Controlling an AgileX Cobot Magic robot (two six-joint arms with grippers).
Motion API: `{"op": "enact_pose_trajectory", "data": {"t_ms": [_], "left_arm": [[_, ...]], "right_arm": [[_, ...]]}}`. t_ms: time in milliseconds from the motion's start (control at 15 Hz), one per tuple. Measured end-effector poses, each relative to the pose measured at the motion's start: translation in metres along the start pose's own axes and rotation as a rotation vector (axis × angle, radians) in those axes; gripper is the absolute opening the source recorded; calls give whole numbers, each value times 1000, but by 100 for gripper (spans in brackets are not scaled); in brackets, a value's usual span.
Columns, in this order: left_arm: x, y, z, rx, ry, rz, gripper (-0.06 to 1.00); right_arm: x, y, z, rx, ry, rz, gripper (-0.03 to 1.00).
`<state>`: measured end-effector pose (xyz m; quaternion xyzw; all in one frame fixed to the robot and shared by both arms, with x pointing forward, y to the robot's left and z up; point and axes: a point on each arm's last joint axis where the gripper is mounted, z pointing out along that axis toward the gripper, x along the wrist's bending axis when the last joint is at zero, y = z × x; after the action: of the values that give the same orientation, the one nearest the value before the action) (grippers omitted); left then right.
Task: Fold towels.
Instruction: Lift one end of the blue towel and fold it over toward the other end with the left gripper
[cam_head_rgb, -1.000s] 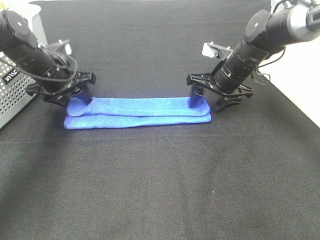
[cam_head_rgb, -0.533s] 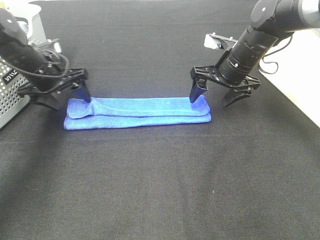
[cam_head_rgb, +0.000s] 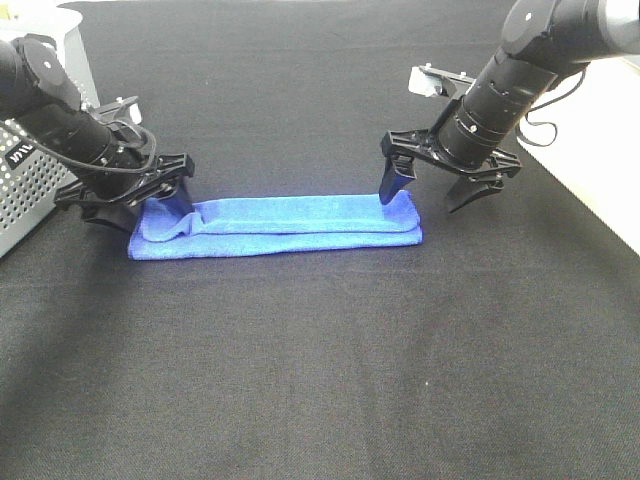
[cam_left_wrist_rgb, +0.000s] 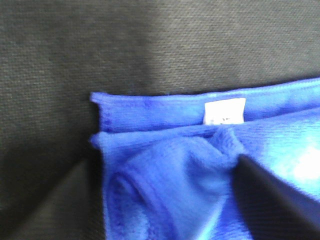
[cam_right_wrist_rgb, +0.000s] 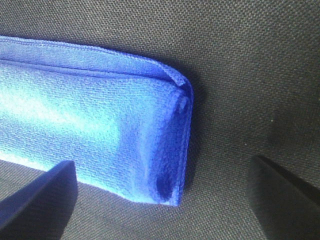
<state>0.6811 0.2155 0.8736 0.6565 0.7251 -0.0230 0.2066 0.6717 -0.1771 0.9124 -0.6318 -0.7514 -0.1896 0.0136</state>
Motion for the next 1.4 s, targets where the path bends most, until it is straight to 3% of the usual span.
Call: {"op": "enact_pose_trajectory", "data": {"t_ms": [267,533,733,867,1067,1333,1400], "left_arm": [[2,-1,8,9,-4,-17,10],[-1,4,-3,21,40,59,10],[-7,17,-43,27,146,127,10],[-17,26,-77,4,178,133,10],[-53,23,-101,17,126,118,10],[-126,-2,-85,20,-55,123,10],[-126,-2,-85,20,-55,123,10]], "right_arm": [[0,0,0,1,0,0,86],[2,1,-6,-9,-1,10,86],[8,1,-26,-7,10,7,86],[10,-1,-34,18,16,2,86],[14,-1,-60,-4,-14,-11,86],[14,-6,-97,-8,-109,-24,86],[14,-6,-97,-8,-109,-24,86]]}}
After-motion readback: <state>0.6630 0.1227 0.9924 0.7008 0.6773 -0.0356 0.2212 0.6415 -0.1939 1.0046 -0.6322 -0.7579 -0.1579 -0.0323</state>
